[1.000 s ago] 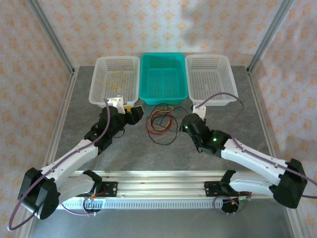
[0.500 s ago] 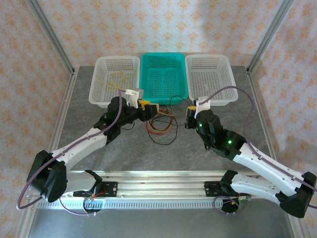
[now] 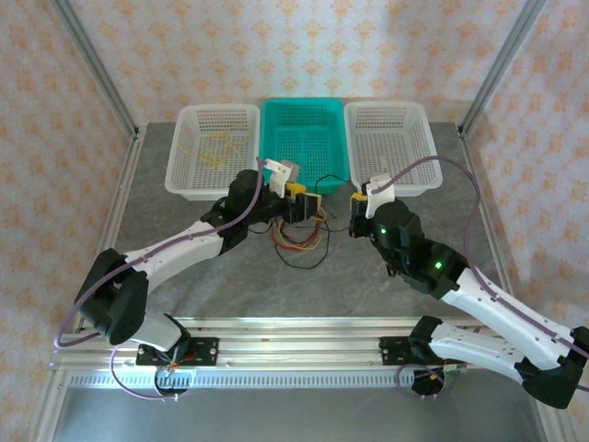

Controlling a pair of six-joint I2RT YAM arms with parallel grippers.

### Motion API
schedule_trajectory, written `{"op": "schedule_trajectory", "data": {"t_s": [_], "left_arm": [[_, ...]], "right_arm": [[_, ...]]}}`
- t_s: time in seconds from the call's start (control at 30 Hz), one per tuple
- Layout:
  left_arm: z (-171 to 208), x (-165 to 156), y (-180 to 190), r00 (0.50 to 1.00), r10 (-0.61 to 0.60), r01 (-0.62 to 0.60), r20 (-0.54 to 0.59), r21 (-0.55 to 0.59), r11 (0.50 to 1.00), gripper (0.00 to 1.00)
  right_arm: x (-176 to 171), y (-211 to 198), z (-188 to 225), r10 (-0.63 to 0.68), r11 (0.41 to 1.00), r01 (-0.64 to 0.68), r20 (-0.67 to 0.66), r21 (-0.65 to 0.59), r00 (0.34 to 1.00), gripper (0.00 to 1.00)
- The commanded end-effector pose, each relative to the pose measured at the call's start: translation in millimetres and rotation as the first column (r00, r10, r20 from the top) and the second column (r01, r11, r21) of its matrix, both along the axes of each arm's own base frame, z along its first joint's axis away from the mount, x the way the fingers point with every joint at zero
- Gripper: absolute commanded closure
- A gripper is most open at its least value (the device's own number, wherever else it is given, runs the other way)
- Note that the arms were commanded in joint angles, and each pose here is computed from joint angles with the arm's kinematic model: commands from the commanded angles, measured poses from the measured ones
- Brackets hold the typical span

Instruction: Untangle the cables

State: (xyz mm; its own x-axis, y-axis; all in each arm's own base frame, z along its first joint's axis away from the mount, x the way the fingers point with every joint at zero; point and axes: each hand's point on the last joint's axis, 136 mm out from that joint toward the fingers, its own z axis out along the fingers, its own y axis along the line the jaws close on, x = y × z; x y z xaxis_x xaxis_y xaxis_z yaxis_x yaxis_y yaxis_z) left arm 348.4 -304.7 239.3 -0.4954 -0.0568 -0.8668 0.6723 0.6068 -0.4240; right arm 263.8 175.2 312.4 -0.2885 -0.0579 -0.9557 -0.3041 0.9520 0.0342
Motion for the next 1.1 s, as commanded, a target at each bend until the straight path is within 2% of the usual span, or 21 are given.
{"op": "schedule_trajectory", "data": {"t_s": [0.0, 0.2, 0.3, 0.33, 0.4, 0.43, 0.63, 0.73, 0.87, 1.0, 1.07], "left_arm": [[17, 4, -8, 0.999, -0.014, 0.015, 0.052, -0.023, 1.000, 0.34], [15, 25, 20, 0.980, 0.197, -0.196, 0.035, -0.018, 0.980, 0.34], [22, 32, 38, 0.951, 0.308, -0.306, 0.038, -0.050, 0.951, 0.30], [25, 35, 45, 0.937, 0.347, -0.344, 0.044, -0.058, 0.937, 0.24], [32, 39, 56, 0.911, 0.408, -0.403, 0.060, -0.076, 0.912, 0.04], [37, 41, 62, 0.896, 0.439, -0.433, 0.072, -0.085, 0.897, 0.01], [60, 60, 83, 0.819, 0.559, -0.555, 0.131, -0.070, 0.829, 0.01], [63, 77, 87, 0.782, 0.607, -0.613, 0.145, -0.004, 0.790, 0.01], [59, 96, 77, 0.784, 0.600, -0.614, 0.162, 0.061, 0.787, 0.01], [58, 111, 73, 0.768, 0.633, -0.640, 0.099, 0.058, 0.766, 0.01], [61, 114, 63, 0.795, 0.600, -0.605, 0.088, 0.062, 0.793, 0.01]], "right_arm": [[1, -13, 19, -0.056, 0.998, 0.055, 0.041, 0.011, 0.998, 1.00], [17, -37, 25, -0.251, 0.968, 0.252, 0.076, -0.007, 0.965, 1.00], [26, -42, 25, -0.305, 0.951, 0.308, 0.083, -0.019, 0.949, 1.00], [29, -44, 25, -0.326, 0.944, 0.328, 0.085, -0.021, 0.942, 1.00], [35, -48, 26, -0.361, 0.931, 0.364, 0.087, -0.016, 0.928, 1.00], [38, -51, 27, -0.382, 0.923, 0.385, 0.089, -0.010, 0.920, 1.00], [63, -68, 26, -0.464, 0.885, 0.465, 0.073, 0.012, 0.883, 1.00], [77, -85, 24, -0.522, 0.853, 0.521, 0.044, 0.034, 0.852, 1.00], [97, -105, 23, -0.566, 0.823, 0.564, 0.011, 0.073, 0.824, 1.00], [122, -121, 18, -0.604, 0.794, 0.604, -0.019, 0.071, 0.796, 1.00], [134, -128, 15, -0.612, 0.787, 0.613, -0.034, 0.070, 0.790, 1.00]]}}
